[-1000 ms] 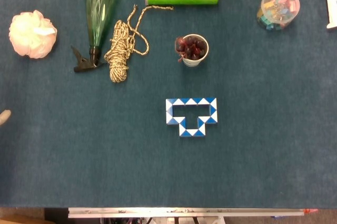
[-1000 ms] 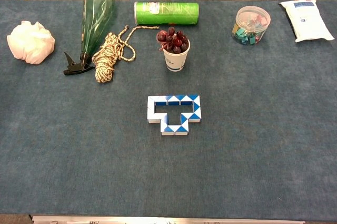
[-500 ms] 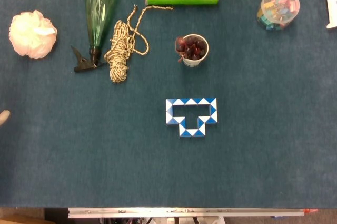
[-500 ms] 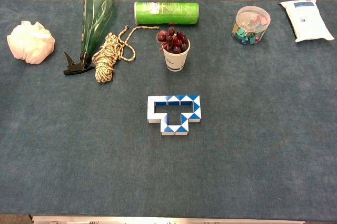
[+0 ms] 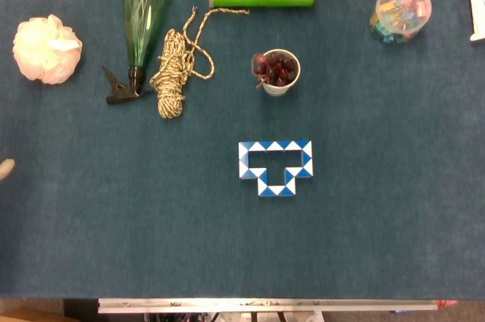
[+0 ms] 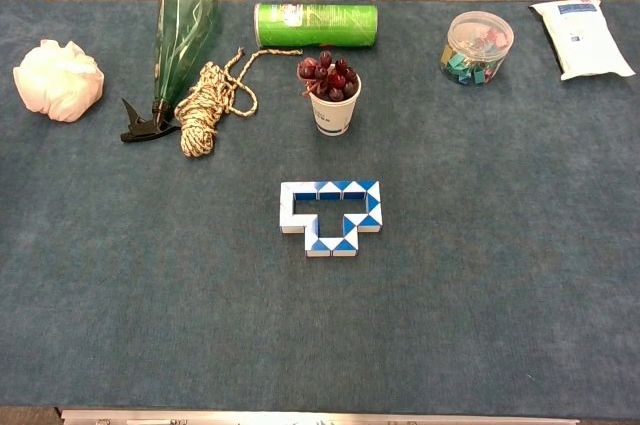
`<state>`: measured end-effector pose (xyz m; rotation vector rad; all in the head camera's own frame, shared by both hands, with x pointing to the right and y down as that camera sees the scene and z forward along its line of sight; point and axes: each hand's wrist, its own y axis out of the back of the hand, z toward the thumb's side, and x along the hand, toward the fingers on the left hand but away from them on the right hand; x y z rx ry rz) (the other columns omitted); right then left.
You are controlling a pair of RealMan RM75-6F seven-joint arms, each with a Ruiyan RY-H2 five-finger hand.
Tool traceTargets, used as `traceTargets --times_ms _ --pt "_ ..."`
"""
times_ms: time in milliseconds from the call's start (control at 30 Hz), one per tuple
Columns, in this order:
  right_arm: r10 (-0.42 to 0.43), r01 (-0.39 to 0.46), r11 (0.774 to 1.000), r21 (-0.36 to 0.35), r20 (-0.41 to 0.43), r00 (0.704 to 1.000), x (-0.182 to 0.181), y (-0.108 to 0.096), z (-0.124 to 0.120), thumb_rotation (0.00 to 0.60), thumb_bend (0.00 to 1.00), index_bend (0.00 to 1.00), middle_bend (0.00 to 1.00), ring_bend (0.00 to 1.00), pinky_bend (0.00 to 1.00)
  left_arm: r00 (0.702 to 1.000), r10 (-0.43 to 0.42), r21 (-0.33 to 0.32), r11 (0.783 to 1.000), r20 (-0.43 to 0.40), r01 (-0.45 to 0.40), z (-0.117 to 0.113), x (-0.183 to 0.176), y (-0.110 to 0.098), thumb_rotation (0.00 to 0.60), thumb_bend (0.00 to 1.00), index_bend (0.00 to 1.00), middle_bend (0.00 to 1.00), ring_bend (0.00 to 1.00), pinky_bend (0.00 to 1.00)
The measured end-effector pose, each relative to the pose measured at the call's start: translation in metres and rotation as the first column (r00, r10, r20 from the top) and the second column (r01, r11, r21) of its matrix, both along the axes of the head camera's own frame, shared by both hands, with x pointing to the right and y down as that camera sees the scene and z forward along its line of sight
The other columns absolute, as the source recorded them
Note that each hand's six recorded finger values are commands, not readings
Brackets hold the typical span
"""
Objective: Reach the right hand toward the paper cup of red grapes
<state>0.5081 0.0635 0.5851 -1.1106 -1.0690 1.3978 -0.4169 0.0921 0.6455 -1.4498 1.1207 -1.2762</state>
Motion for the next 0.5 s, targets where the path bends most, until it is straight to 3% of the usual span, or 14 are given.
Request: traceTargets --times_ms 133,233,500 --pt "0.013 -0.013 1.0 -0.002 0.026 1.0 0.0002 0.0 0.0007 0.6 0.87 0.0 0.0 0.0 0.08 1.0 -0.001 0.002 1.0 -0.001 0.001 -0.0001 0.0 -0.0001 0.6 0.0 0.04 0.0 0.0 0.0" --pt "0.018 -0.017 1.0 -0.007 0.04 0.999 0.0001 -0.0003 0.0013 0.6 1.0 0.0 0.0 0.0 0.08 1.0 -0.002 0.001 1.0 0.0 0.002 0.0002 0.0 -0.0001 0.6 0.0 0.04 0.0 0.0 0.0" --pt "0.022 -0.021 1.0 -0.015 0.066 0.998 -0.0011 -0.0016 0.0031 0.6 1.0 0.0 0.0 0.0 0.08 1.0 -0.005 -0.002 1.0 0.001 0.005 0.0006 -0.0005 -0.0001 0.6 0.0 0.04 0.0 0.0 0.0"
